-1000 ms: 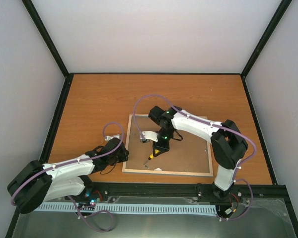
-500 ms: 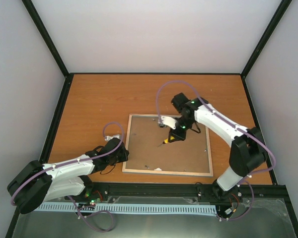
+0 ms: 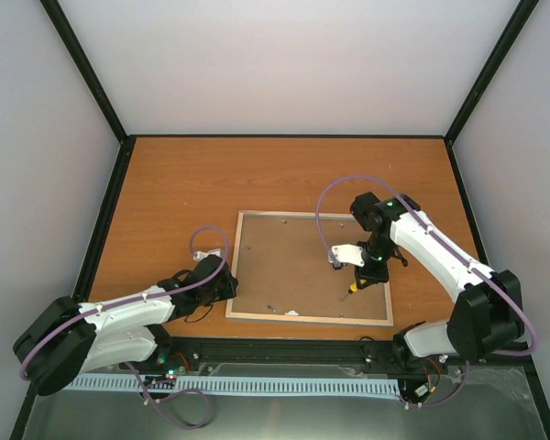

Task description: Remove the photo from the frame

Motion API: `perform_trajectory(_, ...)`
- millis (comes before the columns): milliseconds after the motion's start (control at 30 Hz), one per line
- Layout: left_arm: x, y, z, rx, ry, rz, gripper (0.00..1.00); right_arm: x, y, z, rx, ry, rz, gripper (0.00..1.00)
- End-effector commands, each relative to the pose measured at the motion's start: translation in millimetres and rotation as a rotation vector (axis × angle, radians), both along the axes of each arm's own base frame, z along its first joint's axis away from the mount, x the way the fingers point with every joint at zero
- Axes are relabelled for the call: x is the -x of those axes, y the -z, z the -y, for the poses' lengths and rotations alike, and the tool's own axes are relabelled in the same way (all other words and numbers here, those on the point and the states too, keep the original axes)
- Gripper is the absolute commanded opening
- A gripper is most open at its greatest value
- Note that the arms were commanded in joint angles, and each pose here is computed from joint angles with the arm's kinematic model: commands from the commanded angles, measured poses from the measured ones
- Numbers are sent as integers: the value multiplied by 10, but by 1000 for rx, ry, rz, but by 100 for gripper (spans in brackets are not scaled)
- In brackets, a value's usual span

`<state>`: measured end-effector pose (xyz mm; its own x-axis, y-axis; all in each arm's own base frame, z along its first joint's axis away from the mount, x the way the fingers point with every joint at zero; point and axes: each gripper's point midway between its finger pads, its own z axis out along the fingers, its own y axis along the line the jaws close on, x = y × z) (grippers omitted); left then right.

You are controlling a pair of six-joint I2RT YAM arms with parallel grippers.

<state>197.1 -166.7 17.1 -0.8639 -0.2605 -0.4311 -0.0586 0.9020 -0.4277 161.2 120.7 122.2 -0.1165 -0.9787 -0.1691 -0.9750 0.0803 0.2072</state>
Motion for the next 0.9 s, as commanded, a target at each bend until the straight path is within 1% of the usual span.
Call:
perform_trajectory(0, 156, 217, -167, -42, -48, -82, 1, 202, 30, 161, 62, -93, -88, 3)
perform_trajectory(67, 155, 214, -166, -40, -49, -82, 1, 250, 24, 165, 62, -104, -119, 3)
perform_trajectory(233, 153, 212, -163, -41, -47, -81, 1, 257, 68, 240, 104, -114, -124, 3)
perform_trajectory(367, 152, 212, -163, -40, -49, -82, 1, 311, 110, 240, 102, -125, -150, 3)
perform_trajectory(533, 153, 212, -162, -39, -49, -83, 1, 326, 149, 161, 83, -121, -186, 3)
perform_trajectory(867, 150, 210, -161, -40, -49, -81, 1, 231, 262, 4, 65, -124, -182, 3)
